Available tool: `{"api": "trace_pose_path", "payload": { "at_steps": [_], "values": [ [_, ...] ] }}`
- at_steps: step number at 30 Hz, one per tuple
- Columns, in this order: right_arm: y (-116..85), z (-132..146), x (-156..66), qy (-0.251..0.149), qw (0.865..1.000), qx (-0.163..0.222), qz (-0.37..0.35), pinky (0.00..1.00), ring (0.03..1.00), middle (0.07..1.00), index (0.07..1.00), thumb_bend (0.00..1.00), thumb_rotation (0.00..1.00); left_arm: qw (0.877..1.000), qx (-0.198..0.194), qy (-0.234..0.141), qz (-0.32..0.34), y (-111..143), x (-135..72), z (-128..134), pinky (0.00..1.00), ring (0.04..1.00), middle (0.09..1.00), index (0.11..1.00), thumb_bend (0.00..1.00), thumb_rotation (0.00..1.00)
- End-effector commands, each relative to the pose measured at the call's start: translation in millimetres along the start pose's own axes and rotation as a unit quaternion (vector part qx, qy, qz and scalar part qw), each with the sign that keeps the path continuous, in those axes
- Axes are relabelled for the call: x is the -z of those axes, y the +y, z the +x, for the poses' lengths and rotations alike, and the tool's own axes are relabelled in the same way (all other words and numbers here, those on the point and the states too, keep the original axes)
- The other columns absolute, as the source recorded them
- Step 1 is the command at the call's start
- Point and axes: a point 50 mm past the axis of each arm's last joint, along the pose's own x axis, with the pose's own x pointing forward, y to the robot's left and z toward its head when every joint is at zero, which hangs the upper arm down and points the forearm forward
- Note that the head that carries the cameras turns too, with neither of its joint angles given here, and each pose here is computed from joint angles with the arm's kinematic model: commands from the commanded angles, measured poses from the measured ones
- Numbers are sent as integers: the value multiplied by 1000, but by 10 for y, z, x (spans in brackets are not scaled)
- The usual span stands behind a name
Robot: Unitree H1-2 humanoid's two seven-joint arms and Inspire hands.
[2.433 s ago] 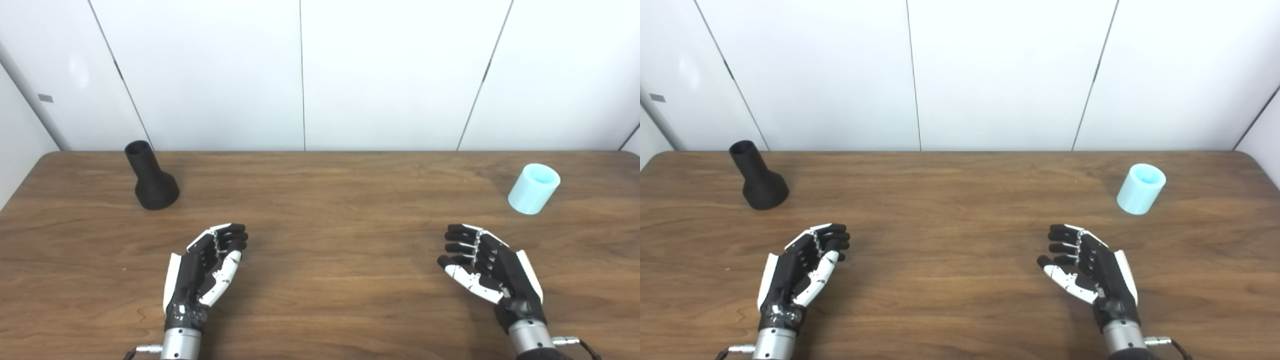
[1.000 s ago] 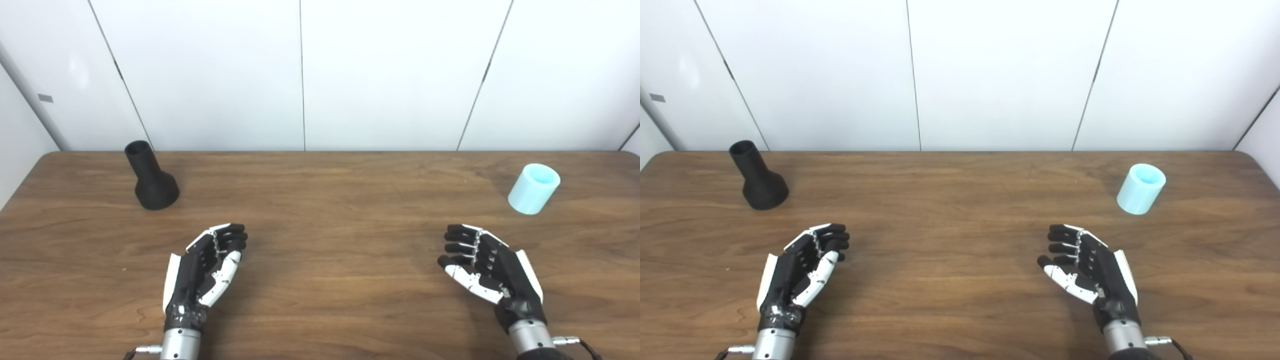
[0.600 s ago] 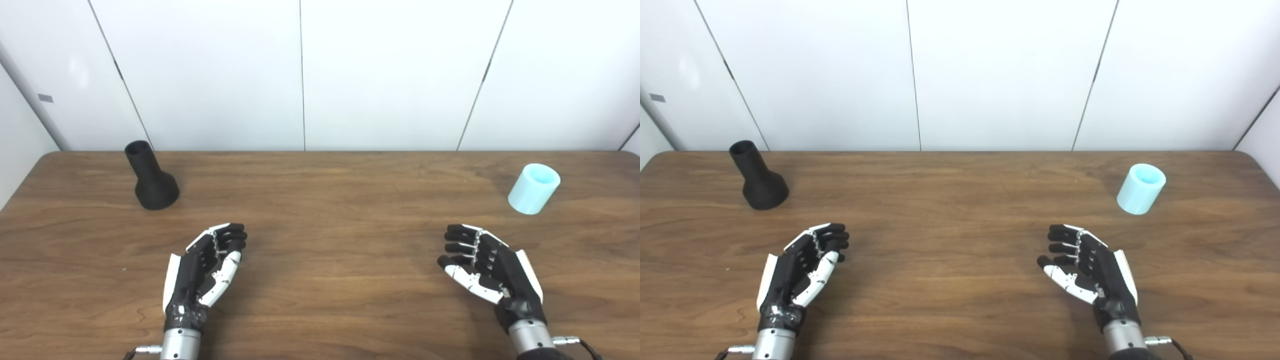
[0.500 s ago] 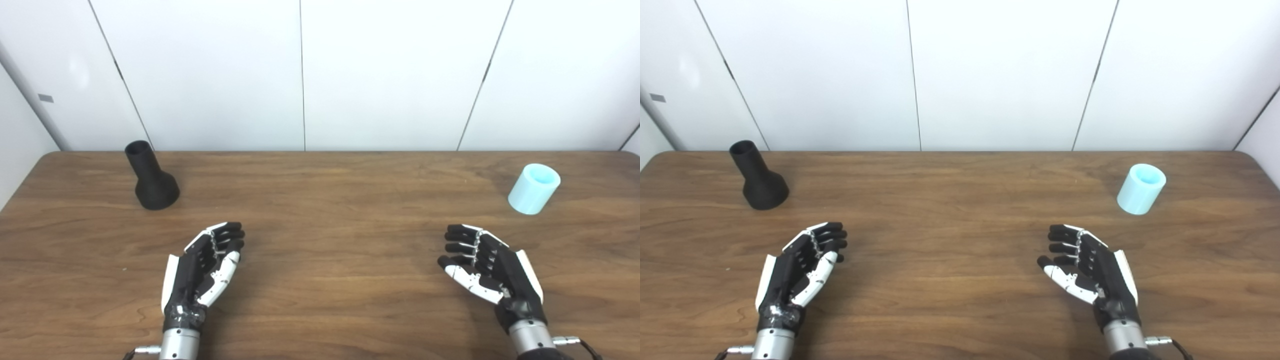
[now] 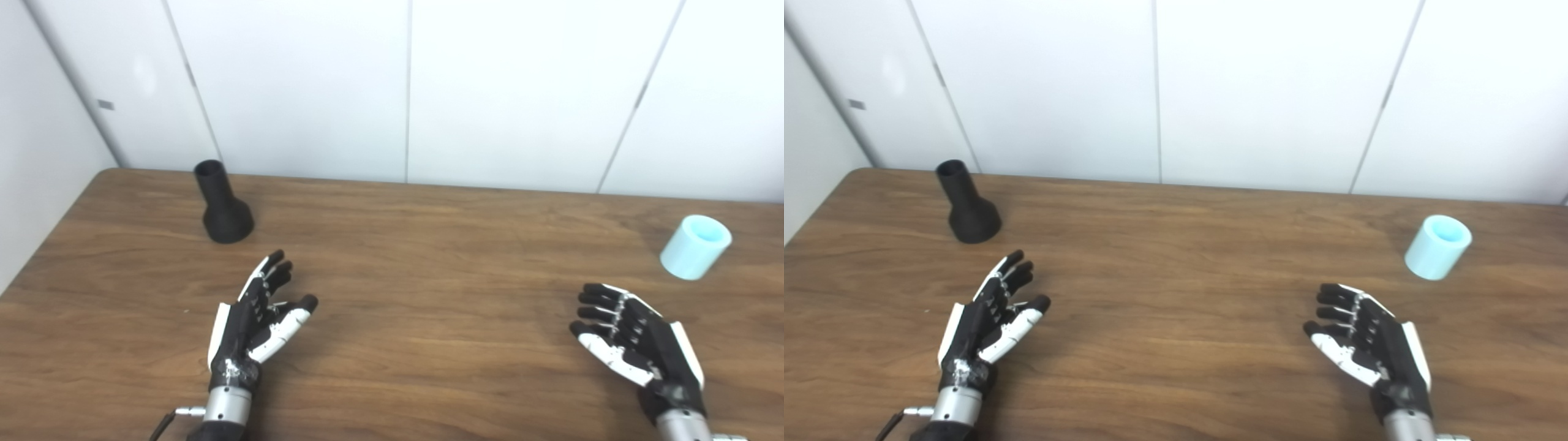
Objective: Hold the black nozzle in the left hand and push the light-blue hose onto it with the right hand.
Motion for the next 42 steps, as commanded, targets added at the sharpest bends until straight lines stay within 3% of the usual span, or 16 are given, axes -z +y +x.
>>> {"api": "trace_pose_path", "payload": {
  "at_steps": [1,4,10,19,21,27,36,42],
  "values": [
    [-107,62,-93,-32,999,1,-4,583,671,695,674,282,1,999,-24,-24,3,134,-45,113,885,912,921,944,814,374],
    [-161,90,-77,-33,999,-4,2,615,685,702,681,278,0,999,-25,-26,6,209,-7,186,906,928,942,967,802,339],
    [-244,117,-70,-24,1000,0,16,658,725,738,711,259,0,997,-14,-19,75,315,-26,329,904,938,958,999,801,383],
    [-356,162,-70,-25,999,-1,27,681,740,758,732,215,0,991,-66,-39,108,330,-236,531,863,935,961,995,849,357],
    [-376,170,-70,-22,999,2,32,673,735,752,729,218,0,989,-77,-52,119,370,-233,595,857,932,956,987,864,360],
    [-423,196,-59,-17,999,7,31,637,712,730,706,232,0,986,-107,-51,121,443,-286,678,996,998,998,1000,948,360],
    [-469,208,-63,-21,1000,7,20,590,688,710,678,244,0,980,-130,-49,144,550,-313,769,981,1000,1000,1000,965,355],
    [-474,207,-74,-20,999,5,33,572,678,705,669,246,0,972,-156,-46,169,621,-485,778,984,1000,1000,1000,948,353]
  ]
}}
